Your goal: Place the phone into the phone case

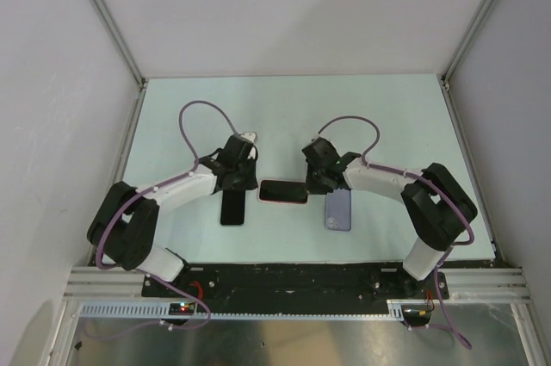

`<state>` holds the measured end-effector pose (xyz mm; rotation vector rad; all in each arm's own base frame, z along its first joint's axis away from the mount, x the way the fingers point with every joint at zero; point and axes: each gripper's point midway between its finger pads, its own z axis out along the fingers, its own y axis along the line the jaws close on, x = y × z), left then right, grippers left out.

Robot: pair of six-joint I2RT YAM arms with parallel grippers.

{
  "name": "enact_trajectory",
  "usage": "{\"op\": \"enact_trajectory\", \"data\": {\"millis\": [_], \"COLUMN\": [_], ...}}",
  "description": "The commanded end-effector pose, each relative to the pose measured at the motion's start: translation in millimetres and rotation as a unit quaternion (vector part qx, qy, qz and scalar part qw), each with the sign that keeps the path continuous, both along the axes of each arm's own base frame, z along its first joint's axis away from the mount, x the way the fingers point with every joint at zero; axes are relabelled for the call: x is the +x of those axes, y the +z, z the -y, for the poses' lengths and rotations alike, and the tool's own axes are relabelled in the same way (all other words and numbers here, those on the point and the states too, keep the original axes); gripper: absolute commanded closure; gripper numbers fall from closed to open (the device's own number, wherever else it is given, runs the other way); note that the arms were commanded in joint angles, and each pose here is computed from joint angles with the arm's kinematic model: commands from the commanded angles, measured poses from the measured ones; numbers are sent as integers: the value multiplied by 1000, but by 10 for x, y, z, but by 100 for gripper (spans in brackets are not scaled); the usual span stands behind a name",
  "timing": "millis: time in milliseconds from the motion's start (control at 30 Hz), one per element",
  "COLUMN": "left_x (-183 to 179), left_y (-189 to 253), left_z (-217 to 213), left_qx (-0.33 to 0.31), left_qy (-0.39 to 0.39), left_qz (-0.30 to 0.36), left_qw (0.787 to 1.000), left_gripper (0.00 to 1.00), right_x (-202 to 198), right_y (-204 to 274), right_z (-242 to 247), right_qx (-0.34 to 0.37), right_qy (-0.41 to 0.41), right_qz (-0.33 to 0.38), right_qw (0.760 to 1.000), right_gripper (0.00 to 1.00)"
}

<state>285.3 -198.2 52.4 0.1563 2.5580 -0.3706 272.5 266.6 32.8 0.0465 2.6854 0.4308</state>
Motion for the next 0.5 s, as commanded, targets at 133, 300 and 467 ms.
{"op": "enact_trajectory", "data": {"millis": [133,300,467], "left_x": [-54,-84,-91], "left_y": [82,19,-22], "left_z": [145,196,209], "left_qx": [-47,-52,-53], "left_qy": [3,-6,-8], "left_qz": [10,2,-2], "left_qw": [999,999,999], "left_gripper": [86,87,88], "right_x": [-139,-200,-297], "right_y": [-353,-446,-516], "right_z": [-61,-99,-127], "right_qx": [-58,-65,-66], "right_qy": [20,26,33], "right_qz": [5,-1,-4], "right_qw": [998,998,997], "right_gripper": [97,96,96]}}
